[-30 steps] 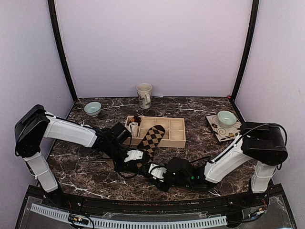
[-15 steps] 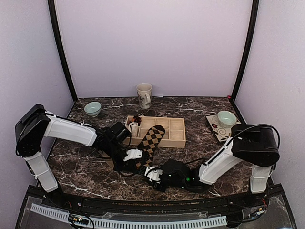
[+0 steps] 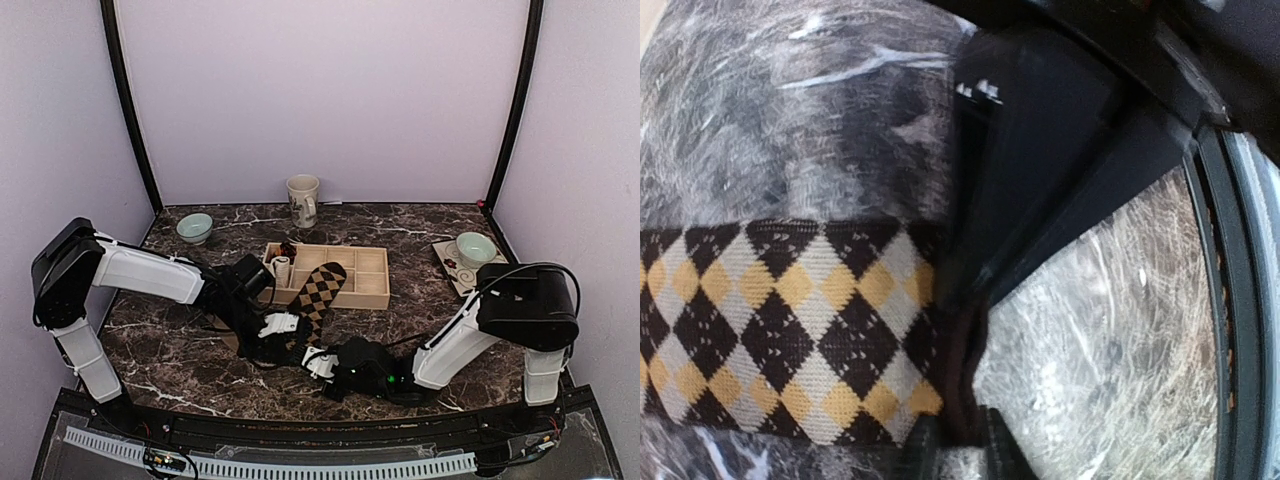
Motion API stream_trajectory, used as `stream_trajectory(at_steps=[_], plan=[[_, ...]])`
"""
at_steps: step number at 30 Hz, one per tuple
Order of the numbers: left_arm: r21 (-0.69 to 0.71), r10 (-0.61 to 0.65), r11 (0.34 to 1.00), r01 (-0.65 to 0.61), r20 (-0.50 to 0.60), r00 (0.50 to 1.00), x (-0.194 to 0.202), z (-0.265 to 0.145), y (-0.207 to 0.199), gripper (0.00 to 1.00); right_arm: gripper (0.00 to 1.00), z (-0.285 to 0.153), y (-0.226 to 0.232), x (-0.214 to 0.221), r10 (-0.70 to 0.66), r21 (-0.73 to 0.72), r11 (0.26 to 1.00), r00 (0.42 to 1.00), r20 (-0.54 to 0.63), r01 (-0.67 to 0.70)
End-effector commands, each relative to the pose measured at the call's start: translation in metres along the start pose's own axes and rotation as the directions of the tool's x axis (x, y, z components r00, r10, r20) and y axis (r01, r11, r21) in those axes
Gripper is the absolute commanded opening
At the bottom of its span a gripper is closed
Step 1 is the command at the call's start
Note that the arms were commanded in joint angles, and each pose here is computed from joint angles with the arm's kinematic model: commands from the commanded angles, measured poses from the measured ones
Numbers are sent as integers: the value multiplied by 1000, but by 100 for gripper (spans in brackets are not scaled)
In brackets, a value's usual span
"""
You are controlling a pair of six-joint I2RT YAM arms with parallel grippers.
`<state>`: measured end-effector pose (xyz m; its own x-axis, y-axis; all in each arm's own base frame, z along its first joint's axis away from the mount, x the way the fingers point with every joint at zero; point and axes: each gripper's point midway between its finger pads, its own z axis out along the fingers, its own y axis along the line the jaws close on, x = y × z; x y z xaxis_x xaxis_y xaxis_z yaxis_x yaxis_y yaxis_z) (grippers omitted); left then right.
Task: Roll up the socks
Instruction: Roll the sock at the center of the board.
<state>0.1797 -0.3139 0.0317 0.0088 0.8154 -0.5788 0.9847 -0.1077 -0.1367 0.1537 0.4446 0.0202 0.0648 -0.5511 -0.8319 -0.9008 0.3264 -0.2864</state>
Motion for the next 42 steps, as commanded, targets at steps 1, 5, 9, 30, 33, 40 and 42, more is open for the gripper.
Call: stream_trajectory(at_steps=[1,5,9,30,33,40,42], plan=[[-3,-8,1000,8,-15,1000,5,-7,-3,34,0,-9,2,-6,76,-3,997,997,30,-76],[-73,-17,997,17,2,1000,12,-26,3,48,0,-10,13,-2,128,-64,990,992,11,-127],[-148,-14,989,7,-41,999,32,-48,1,50,0,-12,26,1,192,-141,971,981,-36,-196],[-377,620,724,-577,-11,785,8,-62,-83,39,0,-1,51,55,569,-222,565,570,-593,-795],[-431,682,660,-616,-2,732,2,-53,-79,34,0,-3,53,58,604,-211,512,523,-602,-833],[-550,775,514,-658,-31,632,-14,-44,-65,28,0,-5,57,63,619,-212,472,493,-611,-856],[-554,790,488,-674,-48,611,-13,-39,-62,27,0,-5,55,65,625,-215,463,489,-609,-860]])
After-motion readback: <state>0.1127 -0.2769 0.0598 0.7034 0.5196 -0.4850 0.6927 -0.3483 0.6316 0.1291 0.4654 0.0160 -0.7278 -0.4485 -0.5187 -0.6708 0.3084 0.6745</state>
